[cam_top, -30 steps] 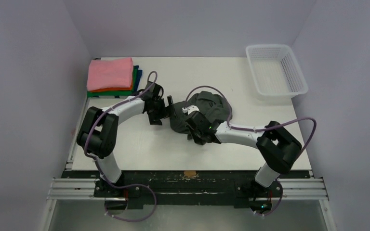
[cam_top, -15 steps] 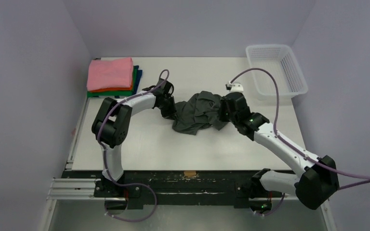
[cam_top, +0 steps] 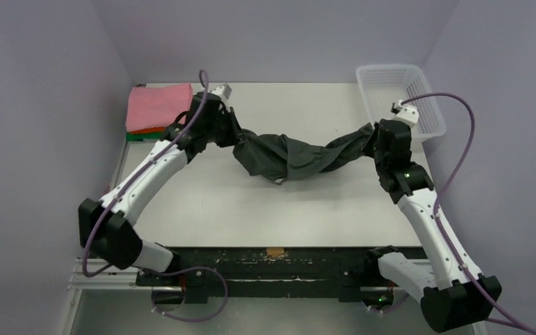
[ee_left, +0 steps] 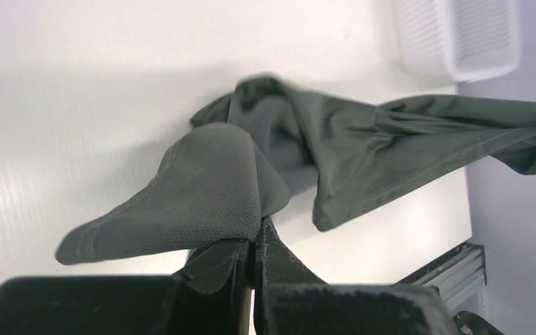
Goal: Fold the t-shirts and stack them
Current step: Flatten out the tshirt
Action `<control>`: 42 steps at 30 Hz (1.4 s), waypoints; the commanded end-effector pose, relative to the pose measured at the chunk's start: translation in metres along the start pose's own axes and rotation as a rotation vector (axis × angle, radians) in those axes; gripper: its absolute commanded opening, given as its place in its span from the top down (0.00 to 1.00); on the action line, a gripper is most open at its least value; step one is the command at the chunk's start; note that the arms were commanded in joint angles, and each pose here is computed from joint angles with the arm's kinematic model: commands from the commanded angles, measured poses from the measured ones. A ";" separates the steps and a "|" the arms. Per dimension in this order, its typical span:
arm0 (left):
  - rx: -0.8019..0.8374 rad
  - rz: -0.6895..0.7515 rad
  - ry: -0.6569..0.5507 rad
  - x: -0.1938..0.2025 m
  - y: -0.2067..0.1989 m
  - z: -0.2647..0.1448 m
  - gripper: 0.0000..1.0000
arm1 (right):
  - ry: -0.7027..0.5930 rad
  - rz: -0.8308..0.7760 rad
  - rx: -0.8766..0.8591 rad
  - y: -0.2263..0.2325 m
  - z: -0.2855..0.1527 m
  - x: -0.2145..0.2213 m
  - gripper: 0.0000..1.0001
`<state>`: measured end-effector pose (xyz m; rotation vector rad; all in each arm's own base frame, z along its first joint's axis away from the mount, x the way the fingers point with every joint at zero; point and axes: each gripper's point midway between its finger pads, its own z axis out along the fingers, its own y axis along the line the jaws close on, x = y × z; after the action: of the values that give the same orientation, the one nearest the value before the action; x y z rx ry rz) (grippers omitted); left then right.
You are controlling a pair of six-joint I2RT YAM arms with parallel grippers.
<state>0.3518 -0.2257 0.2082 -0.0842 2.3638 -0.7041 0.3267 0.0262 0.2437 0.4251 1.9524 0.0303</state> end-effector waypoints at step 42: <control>-0.323 0.083 -0.595 -0.193 0.040 -0.151 1.00 | 0.016 0.051 0.036 -0.024 -0.027 -0.025 0.99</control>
<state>0.3295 -0.0730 0.4918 -0.2536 1.5596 -0.3837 0.2716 -0.0178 0.3625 0.4568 1.7184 -0.0050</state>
